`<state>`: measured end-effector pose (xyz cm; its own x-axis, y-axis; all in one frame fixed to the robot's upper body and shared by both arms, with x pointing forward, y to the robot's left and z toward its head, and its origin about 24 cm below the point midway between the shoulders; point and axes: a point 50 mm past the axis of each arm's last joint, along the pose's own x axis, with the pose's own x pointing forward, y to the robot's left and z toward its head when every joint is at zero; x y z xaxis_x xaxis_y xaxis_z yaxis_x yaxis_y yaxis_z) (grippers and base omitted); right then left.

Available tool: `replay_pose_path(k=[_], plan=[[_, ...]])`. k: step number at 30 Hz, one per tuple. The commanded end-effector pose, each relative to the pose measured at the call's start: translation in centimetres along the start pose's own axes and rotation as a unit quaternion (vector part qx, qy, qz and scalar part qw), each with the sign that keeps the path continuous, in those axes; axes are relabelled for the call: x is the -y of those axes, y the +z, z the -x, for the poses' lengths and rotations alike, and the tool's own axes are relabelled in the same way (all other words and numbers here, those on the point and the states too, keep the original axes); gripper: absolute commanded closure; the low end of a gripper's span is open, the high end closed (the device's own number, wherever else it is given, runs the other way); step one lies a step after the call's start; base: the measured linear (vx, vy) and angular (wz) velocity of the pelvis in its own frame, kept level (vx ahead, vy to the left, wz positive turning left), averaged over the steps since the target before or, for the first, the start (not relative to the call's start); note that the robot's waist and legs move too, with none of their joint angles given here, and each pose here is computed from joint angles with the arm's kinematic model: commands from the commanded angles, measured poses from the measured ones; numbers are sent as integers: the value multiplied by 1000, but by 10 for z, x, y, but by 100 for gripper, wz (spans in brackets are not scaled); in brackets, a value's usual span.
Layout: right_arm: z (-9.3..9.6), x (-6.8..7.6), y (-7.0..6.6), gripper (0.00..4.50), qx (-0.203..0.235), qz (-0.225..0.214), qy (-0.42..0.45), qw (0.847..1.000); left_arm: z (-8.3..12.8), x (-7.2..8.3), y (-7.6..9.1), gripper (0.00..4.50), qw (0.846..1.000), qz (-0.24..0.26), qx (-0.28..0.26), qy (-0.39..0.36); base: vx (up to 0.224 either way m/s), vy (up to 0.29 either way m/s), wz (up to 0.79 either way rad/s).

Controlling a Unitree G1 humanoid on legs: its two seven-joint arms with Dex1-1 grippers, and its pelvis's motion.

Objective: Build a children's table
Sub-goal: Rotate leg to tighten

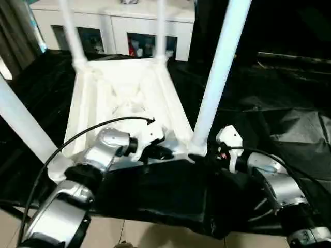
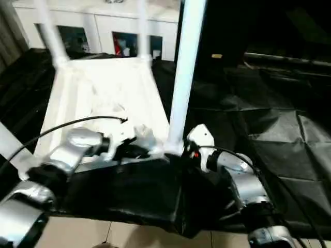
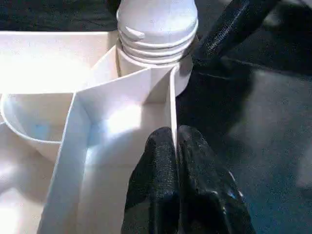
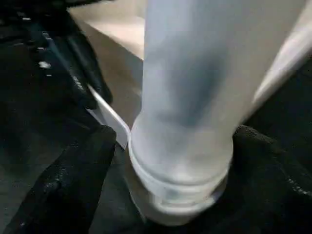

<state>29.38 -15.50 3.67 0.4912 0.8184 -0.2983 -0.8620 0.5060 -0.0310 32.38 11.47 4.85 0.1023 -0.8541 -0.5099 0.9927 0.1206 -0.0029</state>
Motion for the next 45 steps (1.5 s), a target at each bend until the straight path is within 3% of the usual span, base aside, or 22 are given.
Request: replay_pose_path(k=[1,7,19,21,26,27,33,35,38,40,42,45], plan=[[4,-1,4,60,0,5,21,1000,-7,12,-1,450,998,7,4,-60,0,0,0],[9,-5,4,60,-9,-3,65,998,2,20,-3,450,996,12,10,-93,0,0,0],[7,-9,1,159,-14,-17,86,996,6,22,-4,450,996,21,7,-89,0,0,0],[6,-8,0,170,-11,-23,80,996,5,22,-5,450,996,22,7,-89,0,0,0],[-7,2,-12,178,-18,-56,-37,998,-10,9,-3,450,1000,18,-2,4,0,0,0],[-16,7,-20,178,-26,-78,-115,990,-21,3,0,450,998,23,-5,51,0,0,0],[-34,6,-27,178,-21,-133,-203,970,-44,-5,13,450,992,40,4,119,0,0,0],[-55,-3,-24,178,-24,-141,-232,962,-61,-11,26,450,982,59,18,177,0,0,0],[-65,-10,-18,178,-14,-134,-224,965,-67,-12,30,450,981,56,17,183,0,0,0],[-67,-13,-14,122,5,-139,-206,968,-67,-11,30,450,983,47,15,174,0,0,0],[-66,-12,-12,104,19,-153,-194,969,-65,-10,28,450,986,42,12,162,0,0,0],[-56,-3,-11,88,20,-135,-192,972,-59,-9,22,450,990,29,7,137,0,0,0]])
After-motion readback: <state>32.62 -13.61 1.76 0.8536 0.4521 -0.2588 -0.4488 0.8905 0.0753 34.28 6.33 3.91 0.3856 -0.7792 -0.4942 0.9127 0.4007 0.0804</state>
